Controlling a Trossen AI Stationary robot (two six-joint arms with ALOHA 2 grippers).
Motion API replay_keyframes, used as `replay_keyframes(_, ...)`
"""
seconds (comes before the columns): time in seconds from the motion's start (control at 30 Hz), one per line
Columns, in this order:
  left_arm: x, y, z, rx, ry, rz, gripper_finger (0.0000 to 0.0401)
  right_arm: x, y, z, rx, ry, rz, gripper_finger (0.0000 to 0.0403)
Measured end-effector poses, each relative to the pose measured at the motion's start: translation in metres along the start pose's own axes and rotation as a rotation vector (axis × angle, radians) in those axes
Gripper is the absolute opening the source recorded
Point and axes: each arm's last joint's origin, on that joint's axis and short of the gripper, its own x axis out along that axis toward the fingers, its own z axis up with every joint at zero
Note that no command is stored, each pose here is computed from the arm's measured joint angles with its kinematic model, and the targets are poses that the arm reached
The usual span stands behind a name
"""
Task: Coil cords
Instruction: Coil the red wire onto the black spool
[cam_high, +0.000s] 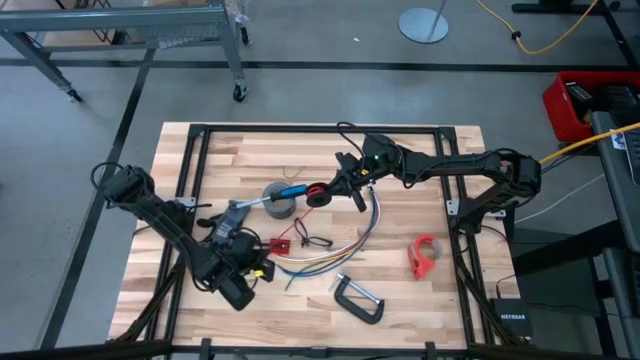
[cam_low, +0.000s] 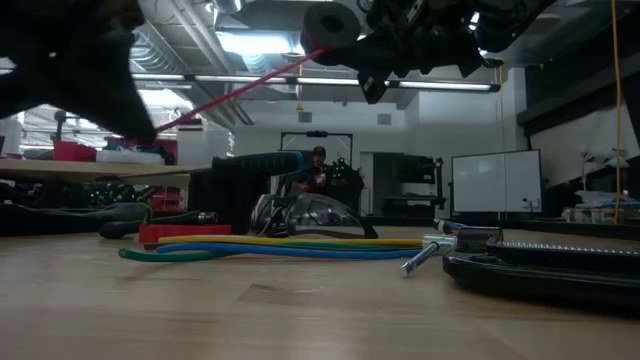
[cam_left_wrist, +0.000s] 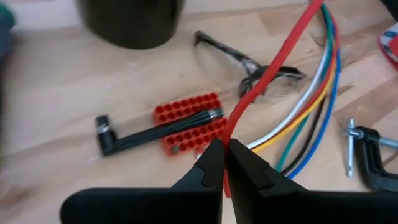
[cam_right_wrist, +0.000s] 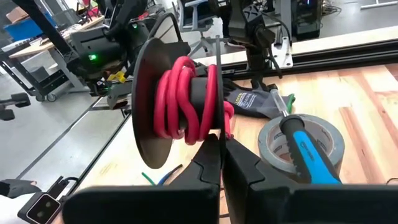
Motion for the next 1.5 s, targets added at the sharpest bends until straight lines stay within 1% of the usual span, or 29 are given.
replay_keyframes(0.13,-0.005,0.008,-0.003,-0.046,-0.01,0.039,0.0,0.0,0.001,-0.002,0.011,0.017,0.023,0.0002)
replay_keyframes(0.2,-0.006,0.011,-0.002,-0.067,-0.038,0.047,0.0,0.0,0.001,-0.003,0.018,0.027,0.026,0.0002)
replay_keyframes(0.37,-0.007,0.013,0.001,-0.108,-0.142,0.021,0.0,0.0,0.001,-0.005,0.04,0.055,0.03,0.0002)
replay_keyframes(0.57,0.002,0.009,0.012,-0.181,-0.234,0.001,0.0,0.002,0.005,-0.012,0.073,0.11,0.031,0.0002)
replay_keyframes(0.77,0.013,0.007,0.025,-0.187,-0.305,0.022,0.0,0.012,0.02,-0.016,0.042,0.147,0.053,0.0002)
replay_keyframes(0.83,0.015,0.007,0.029,-0.191,-0.353,0.011,0.0,0.014,0.023,-0.019,0.043,0.168,0.032,0.0002)
replay_keyframes(0.93,0.015,0.006,0.034,-0.202,-0.41,-0.012,0.0,0.015,0.024,-0.024,0.041,0.211,-0.032,0.0002)
replay_keyframes(1.07,0.009,0.005,0.041,-0.202,-0.422,-0.032,0.0,0.014,0.023,-0.031,0.034,0.278,-0.14,0.0002)
replay_keyframes(1.23,-0.001,0.004,0.051,-0.179,-0.437,-0.054,0.0,0.012,0.02,-0.035,0.021,0.324,-0.224,0.0002)
replay_keyframes(1.4,-0.011,0.005,0.064,-0.16,-0.471,-0.077,0.0,0.011,0.019,-0.038,0.026,0.352,-0.259,0.0002)
replay_keyframes(1.5,-0.016,0.005,0.075,-0.145,-0.48,-0.073,0.0,0.011,0.02,-0.038,0.029,0.359,-0.258,0.0002)
